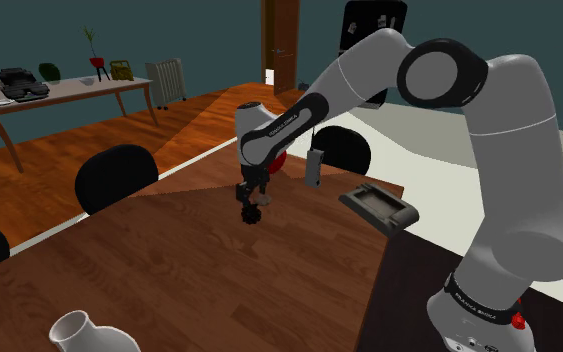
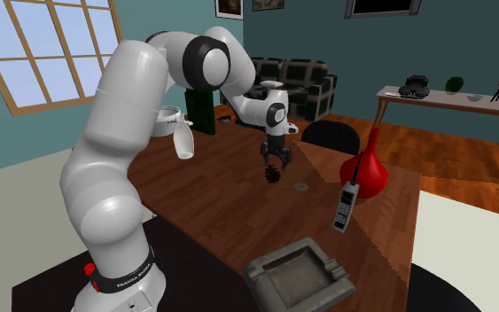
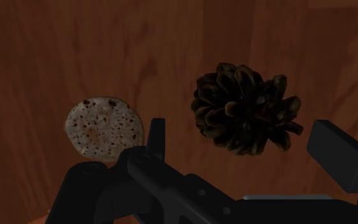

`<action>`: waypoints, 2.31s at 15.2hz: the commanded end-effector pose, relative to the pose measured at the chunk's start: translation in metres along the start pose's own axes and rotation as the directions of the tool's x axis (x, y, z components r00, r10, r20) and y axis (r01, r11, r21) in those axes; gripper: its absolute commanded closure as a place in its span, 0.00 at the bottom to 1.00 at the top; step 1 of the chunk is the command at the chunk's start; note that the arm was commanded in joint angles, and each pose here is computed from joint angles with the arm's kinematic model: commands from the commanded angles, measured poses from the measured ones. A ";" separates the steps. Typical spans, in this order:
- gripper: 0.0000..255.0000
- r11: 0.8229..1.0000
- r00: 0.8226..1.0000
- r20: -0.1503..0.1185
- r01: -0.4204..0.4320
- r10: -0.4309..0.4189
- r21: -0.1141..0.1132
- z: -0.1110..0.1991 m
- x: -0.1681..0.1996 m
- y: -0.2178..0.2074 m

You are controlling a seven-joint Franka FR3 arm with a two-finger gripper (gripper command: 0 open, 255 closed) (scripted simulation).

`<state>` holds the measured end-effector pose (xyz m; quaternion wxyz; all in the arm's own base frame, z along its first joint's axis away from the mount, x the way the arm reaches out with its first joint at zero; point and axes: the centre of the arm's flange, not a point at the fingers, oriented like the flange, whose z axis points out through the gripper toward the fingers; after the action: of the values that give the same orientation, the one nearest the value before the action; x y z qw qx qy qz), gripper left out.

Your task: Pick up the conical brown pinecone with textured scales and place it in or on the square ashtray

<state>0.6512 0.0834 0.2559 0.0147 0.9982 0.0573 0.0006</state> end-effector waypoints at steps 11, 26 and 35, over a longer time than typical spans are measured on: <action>0.00 1.000 1.000 0.000 0.000 0.000 0.000 0.031 0.000 0.000; 1.00 1.000 1.000 0.000 0.000 0.000 0.000 0.010 0.000 0.000; 1.00 1.000 1.000 0.000 0.000 0.000 0.000 -0.038 0.000 0.002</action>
<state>0.6516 0.0820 0.2879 0.0147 0.9983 0.0572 0.0008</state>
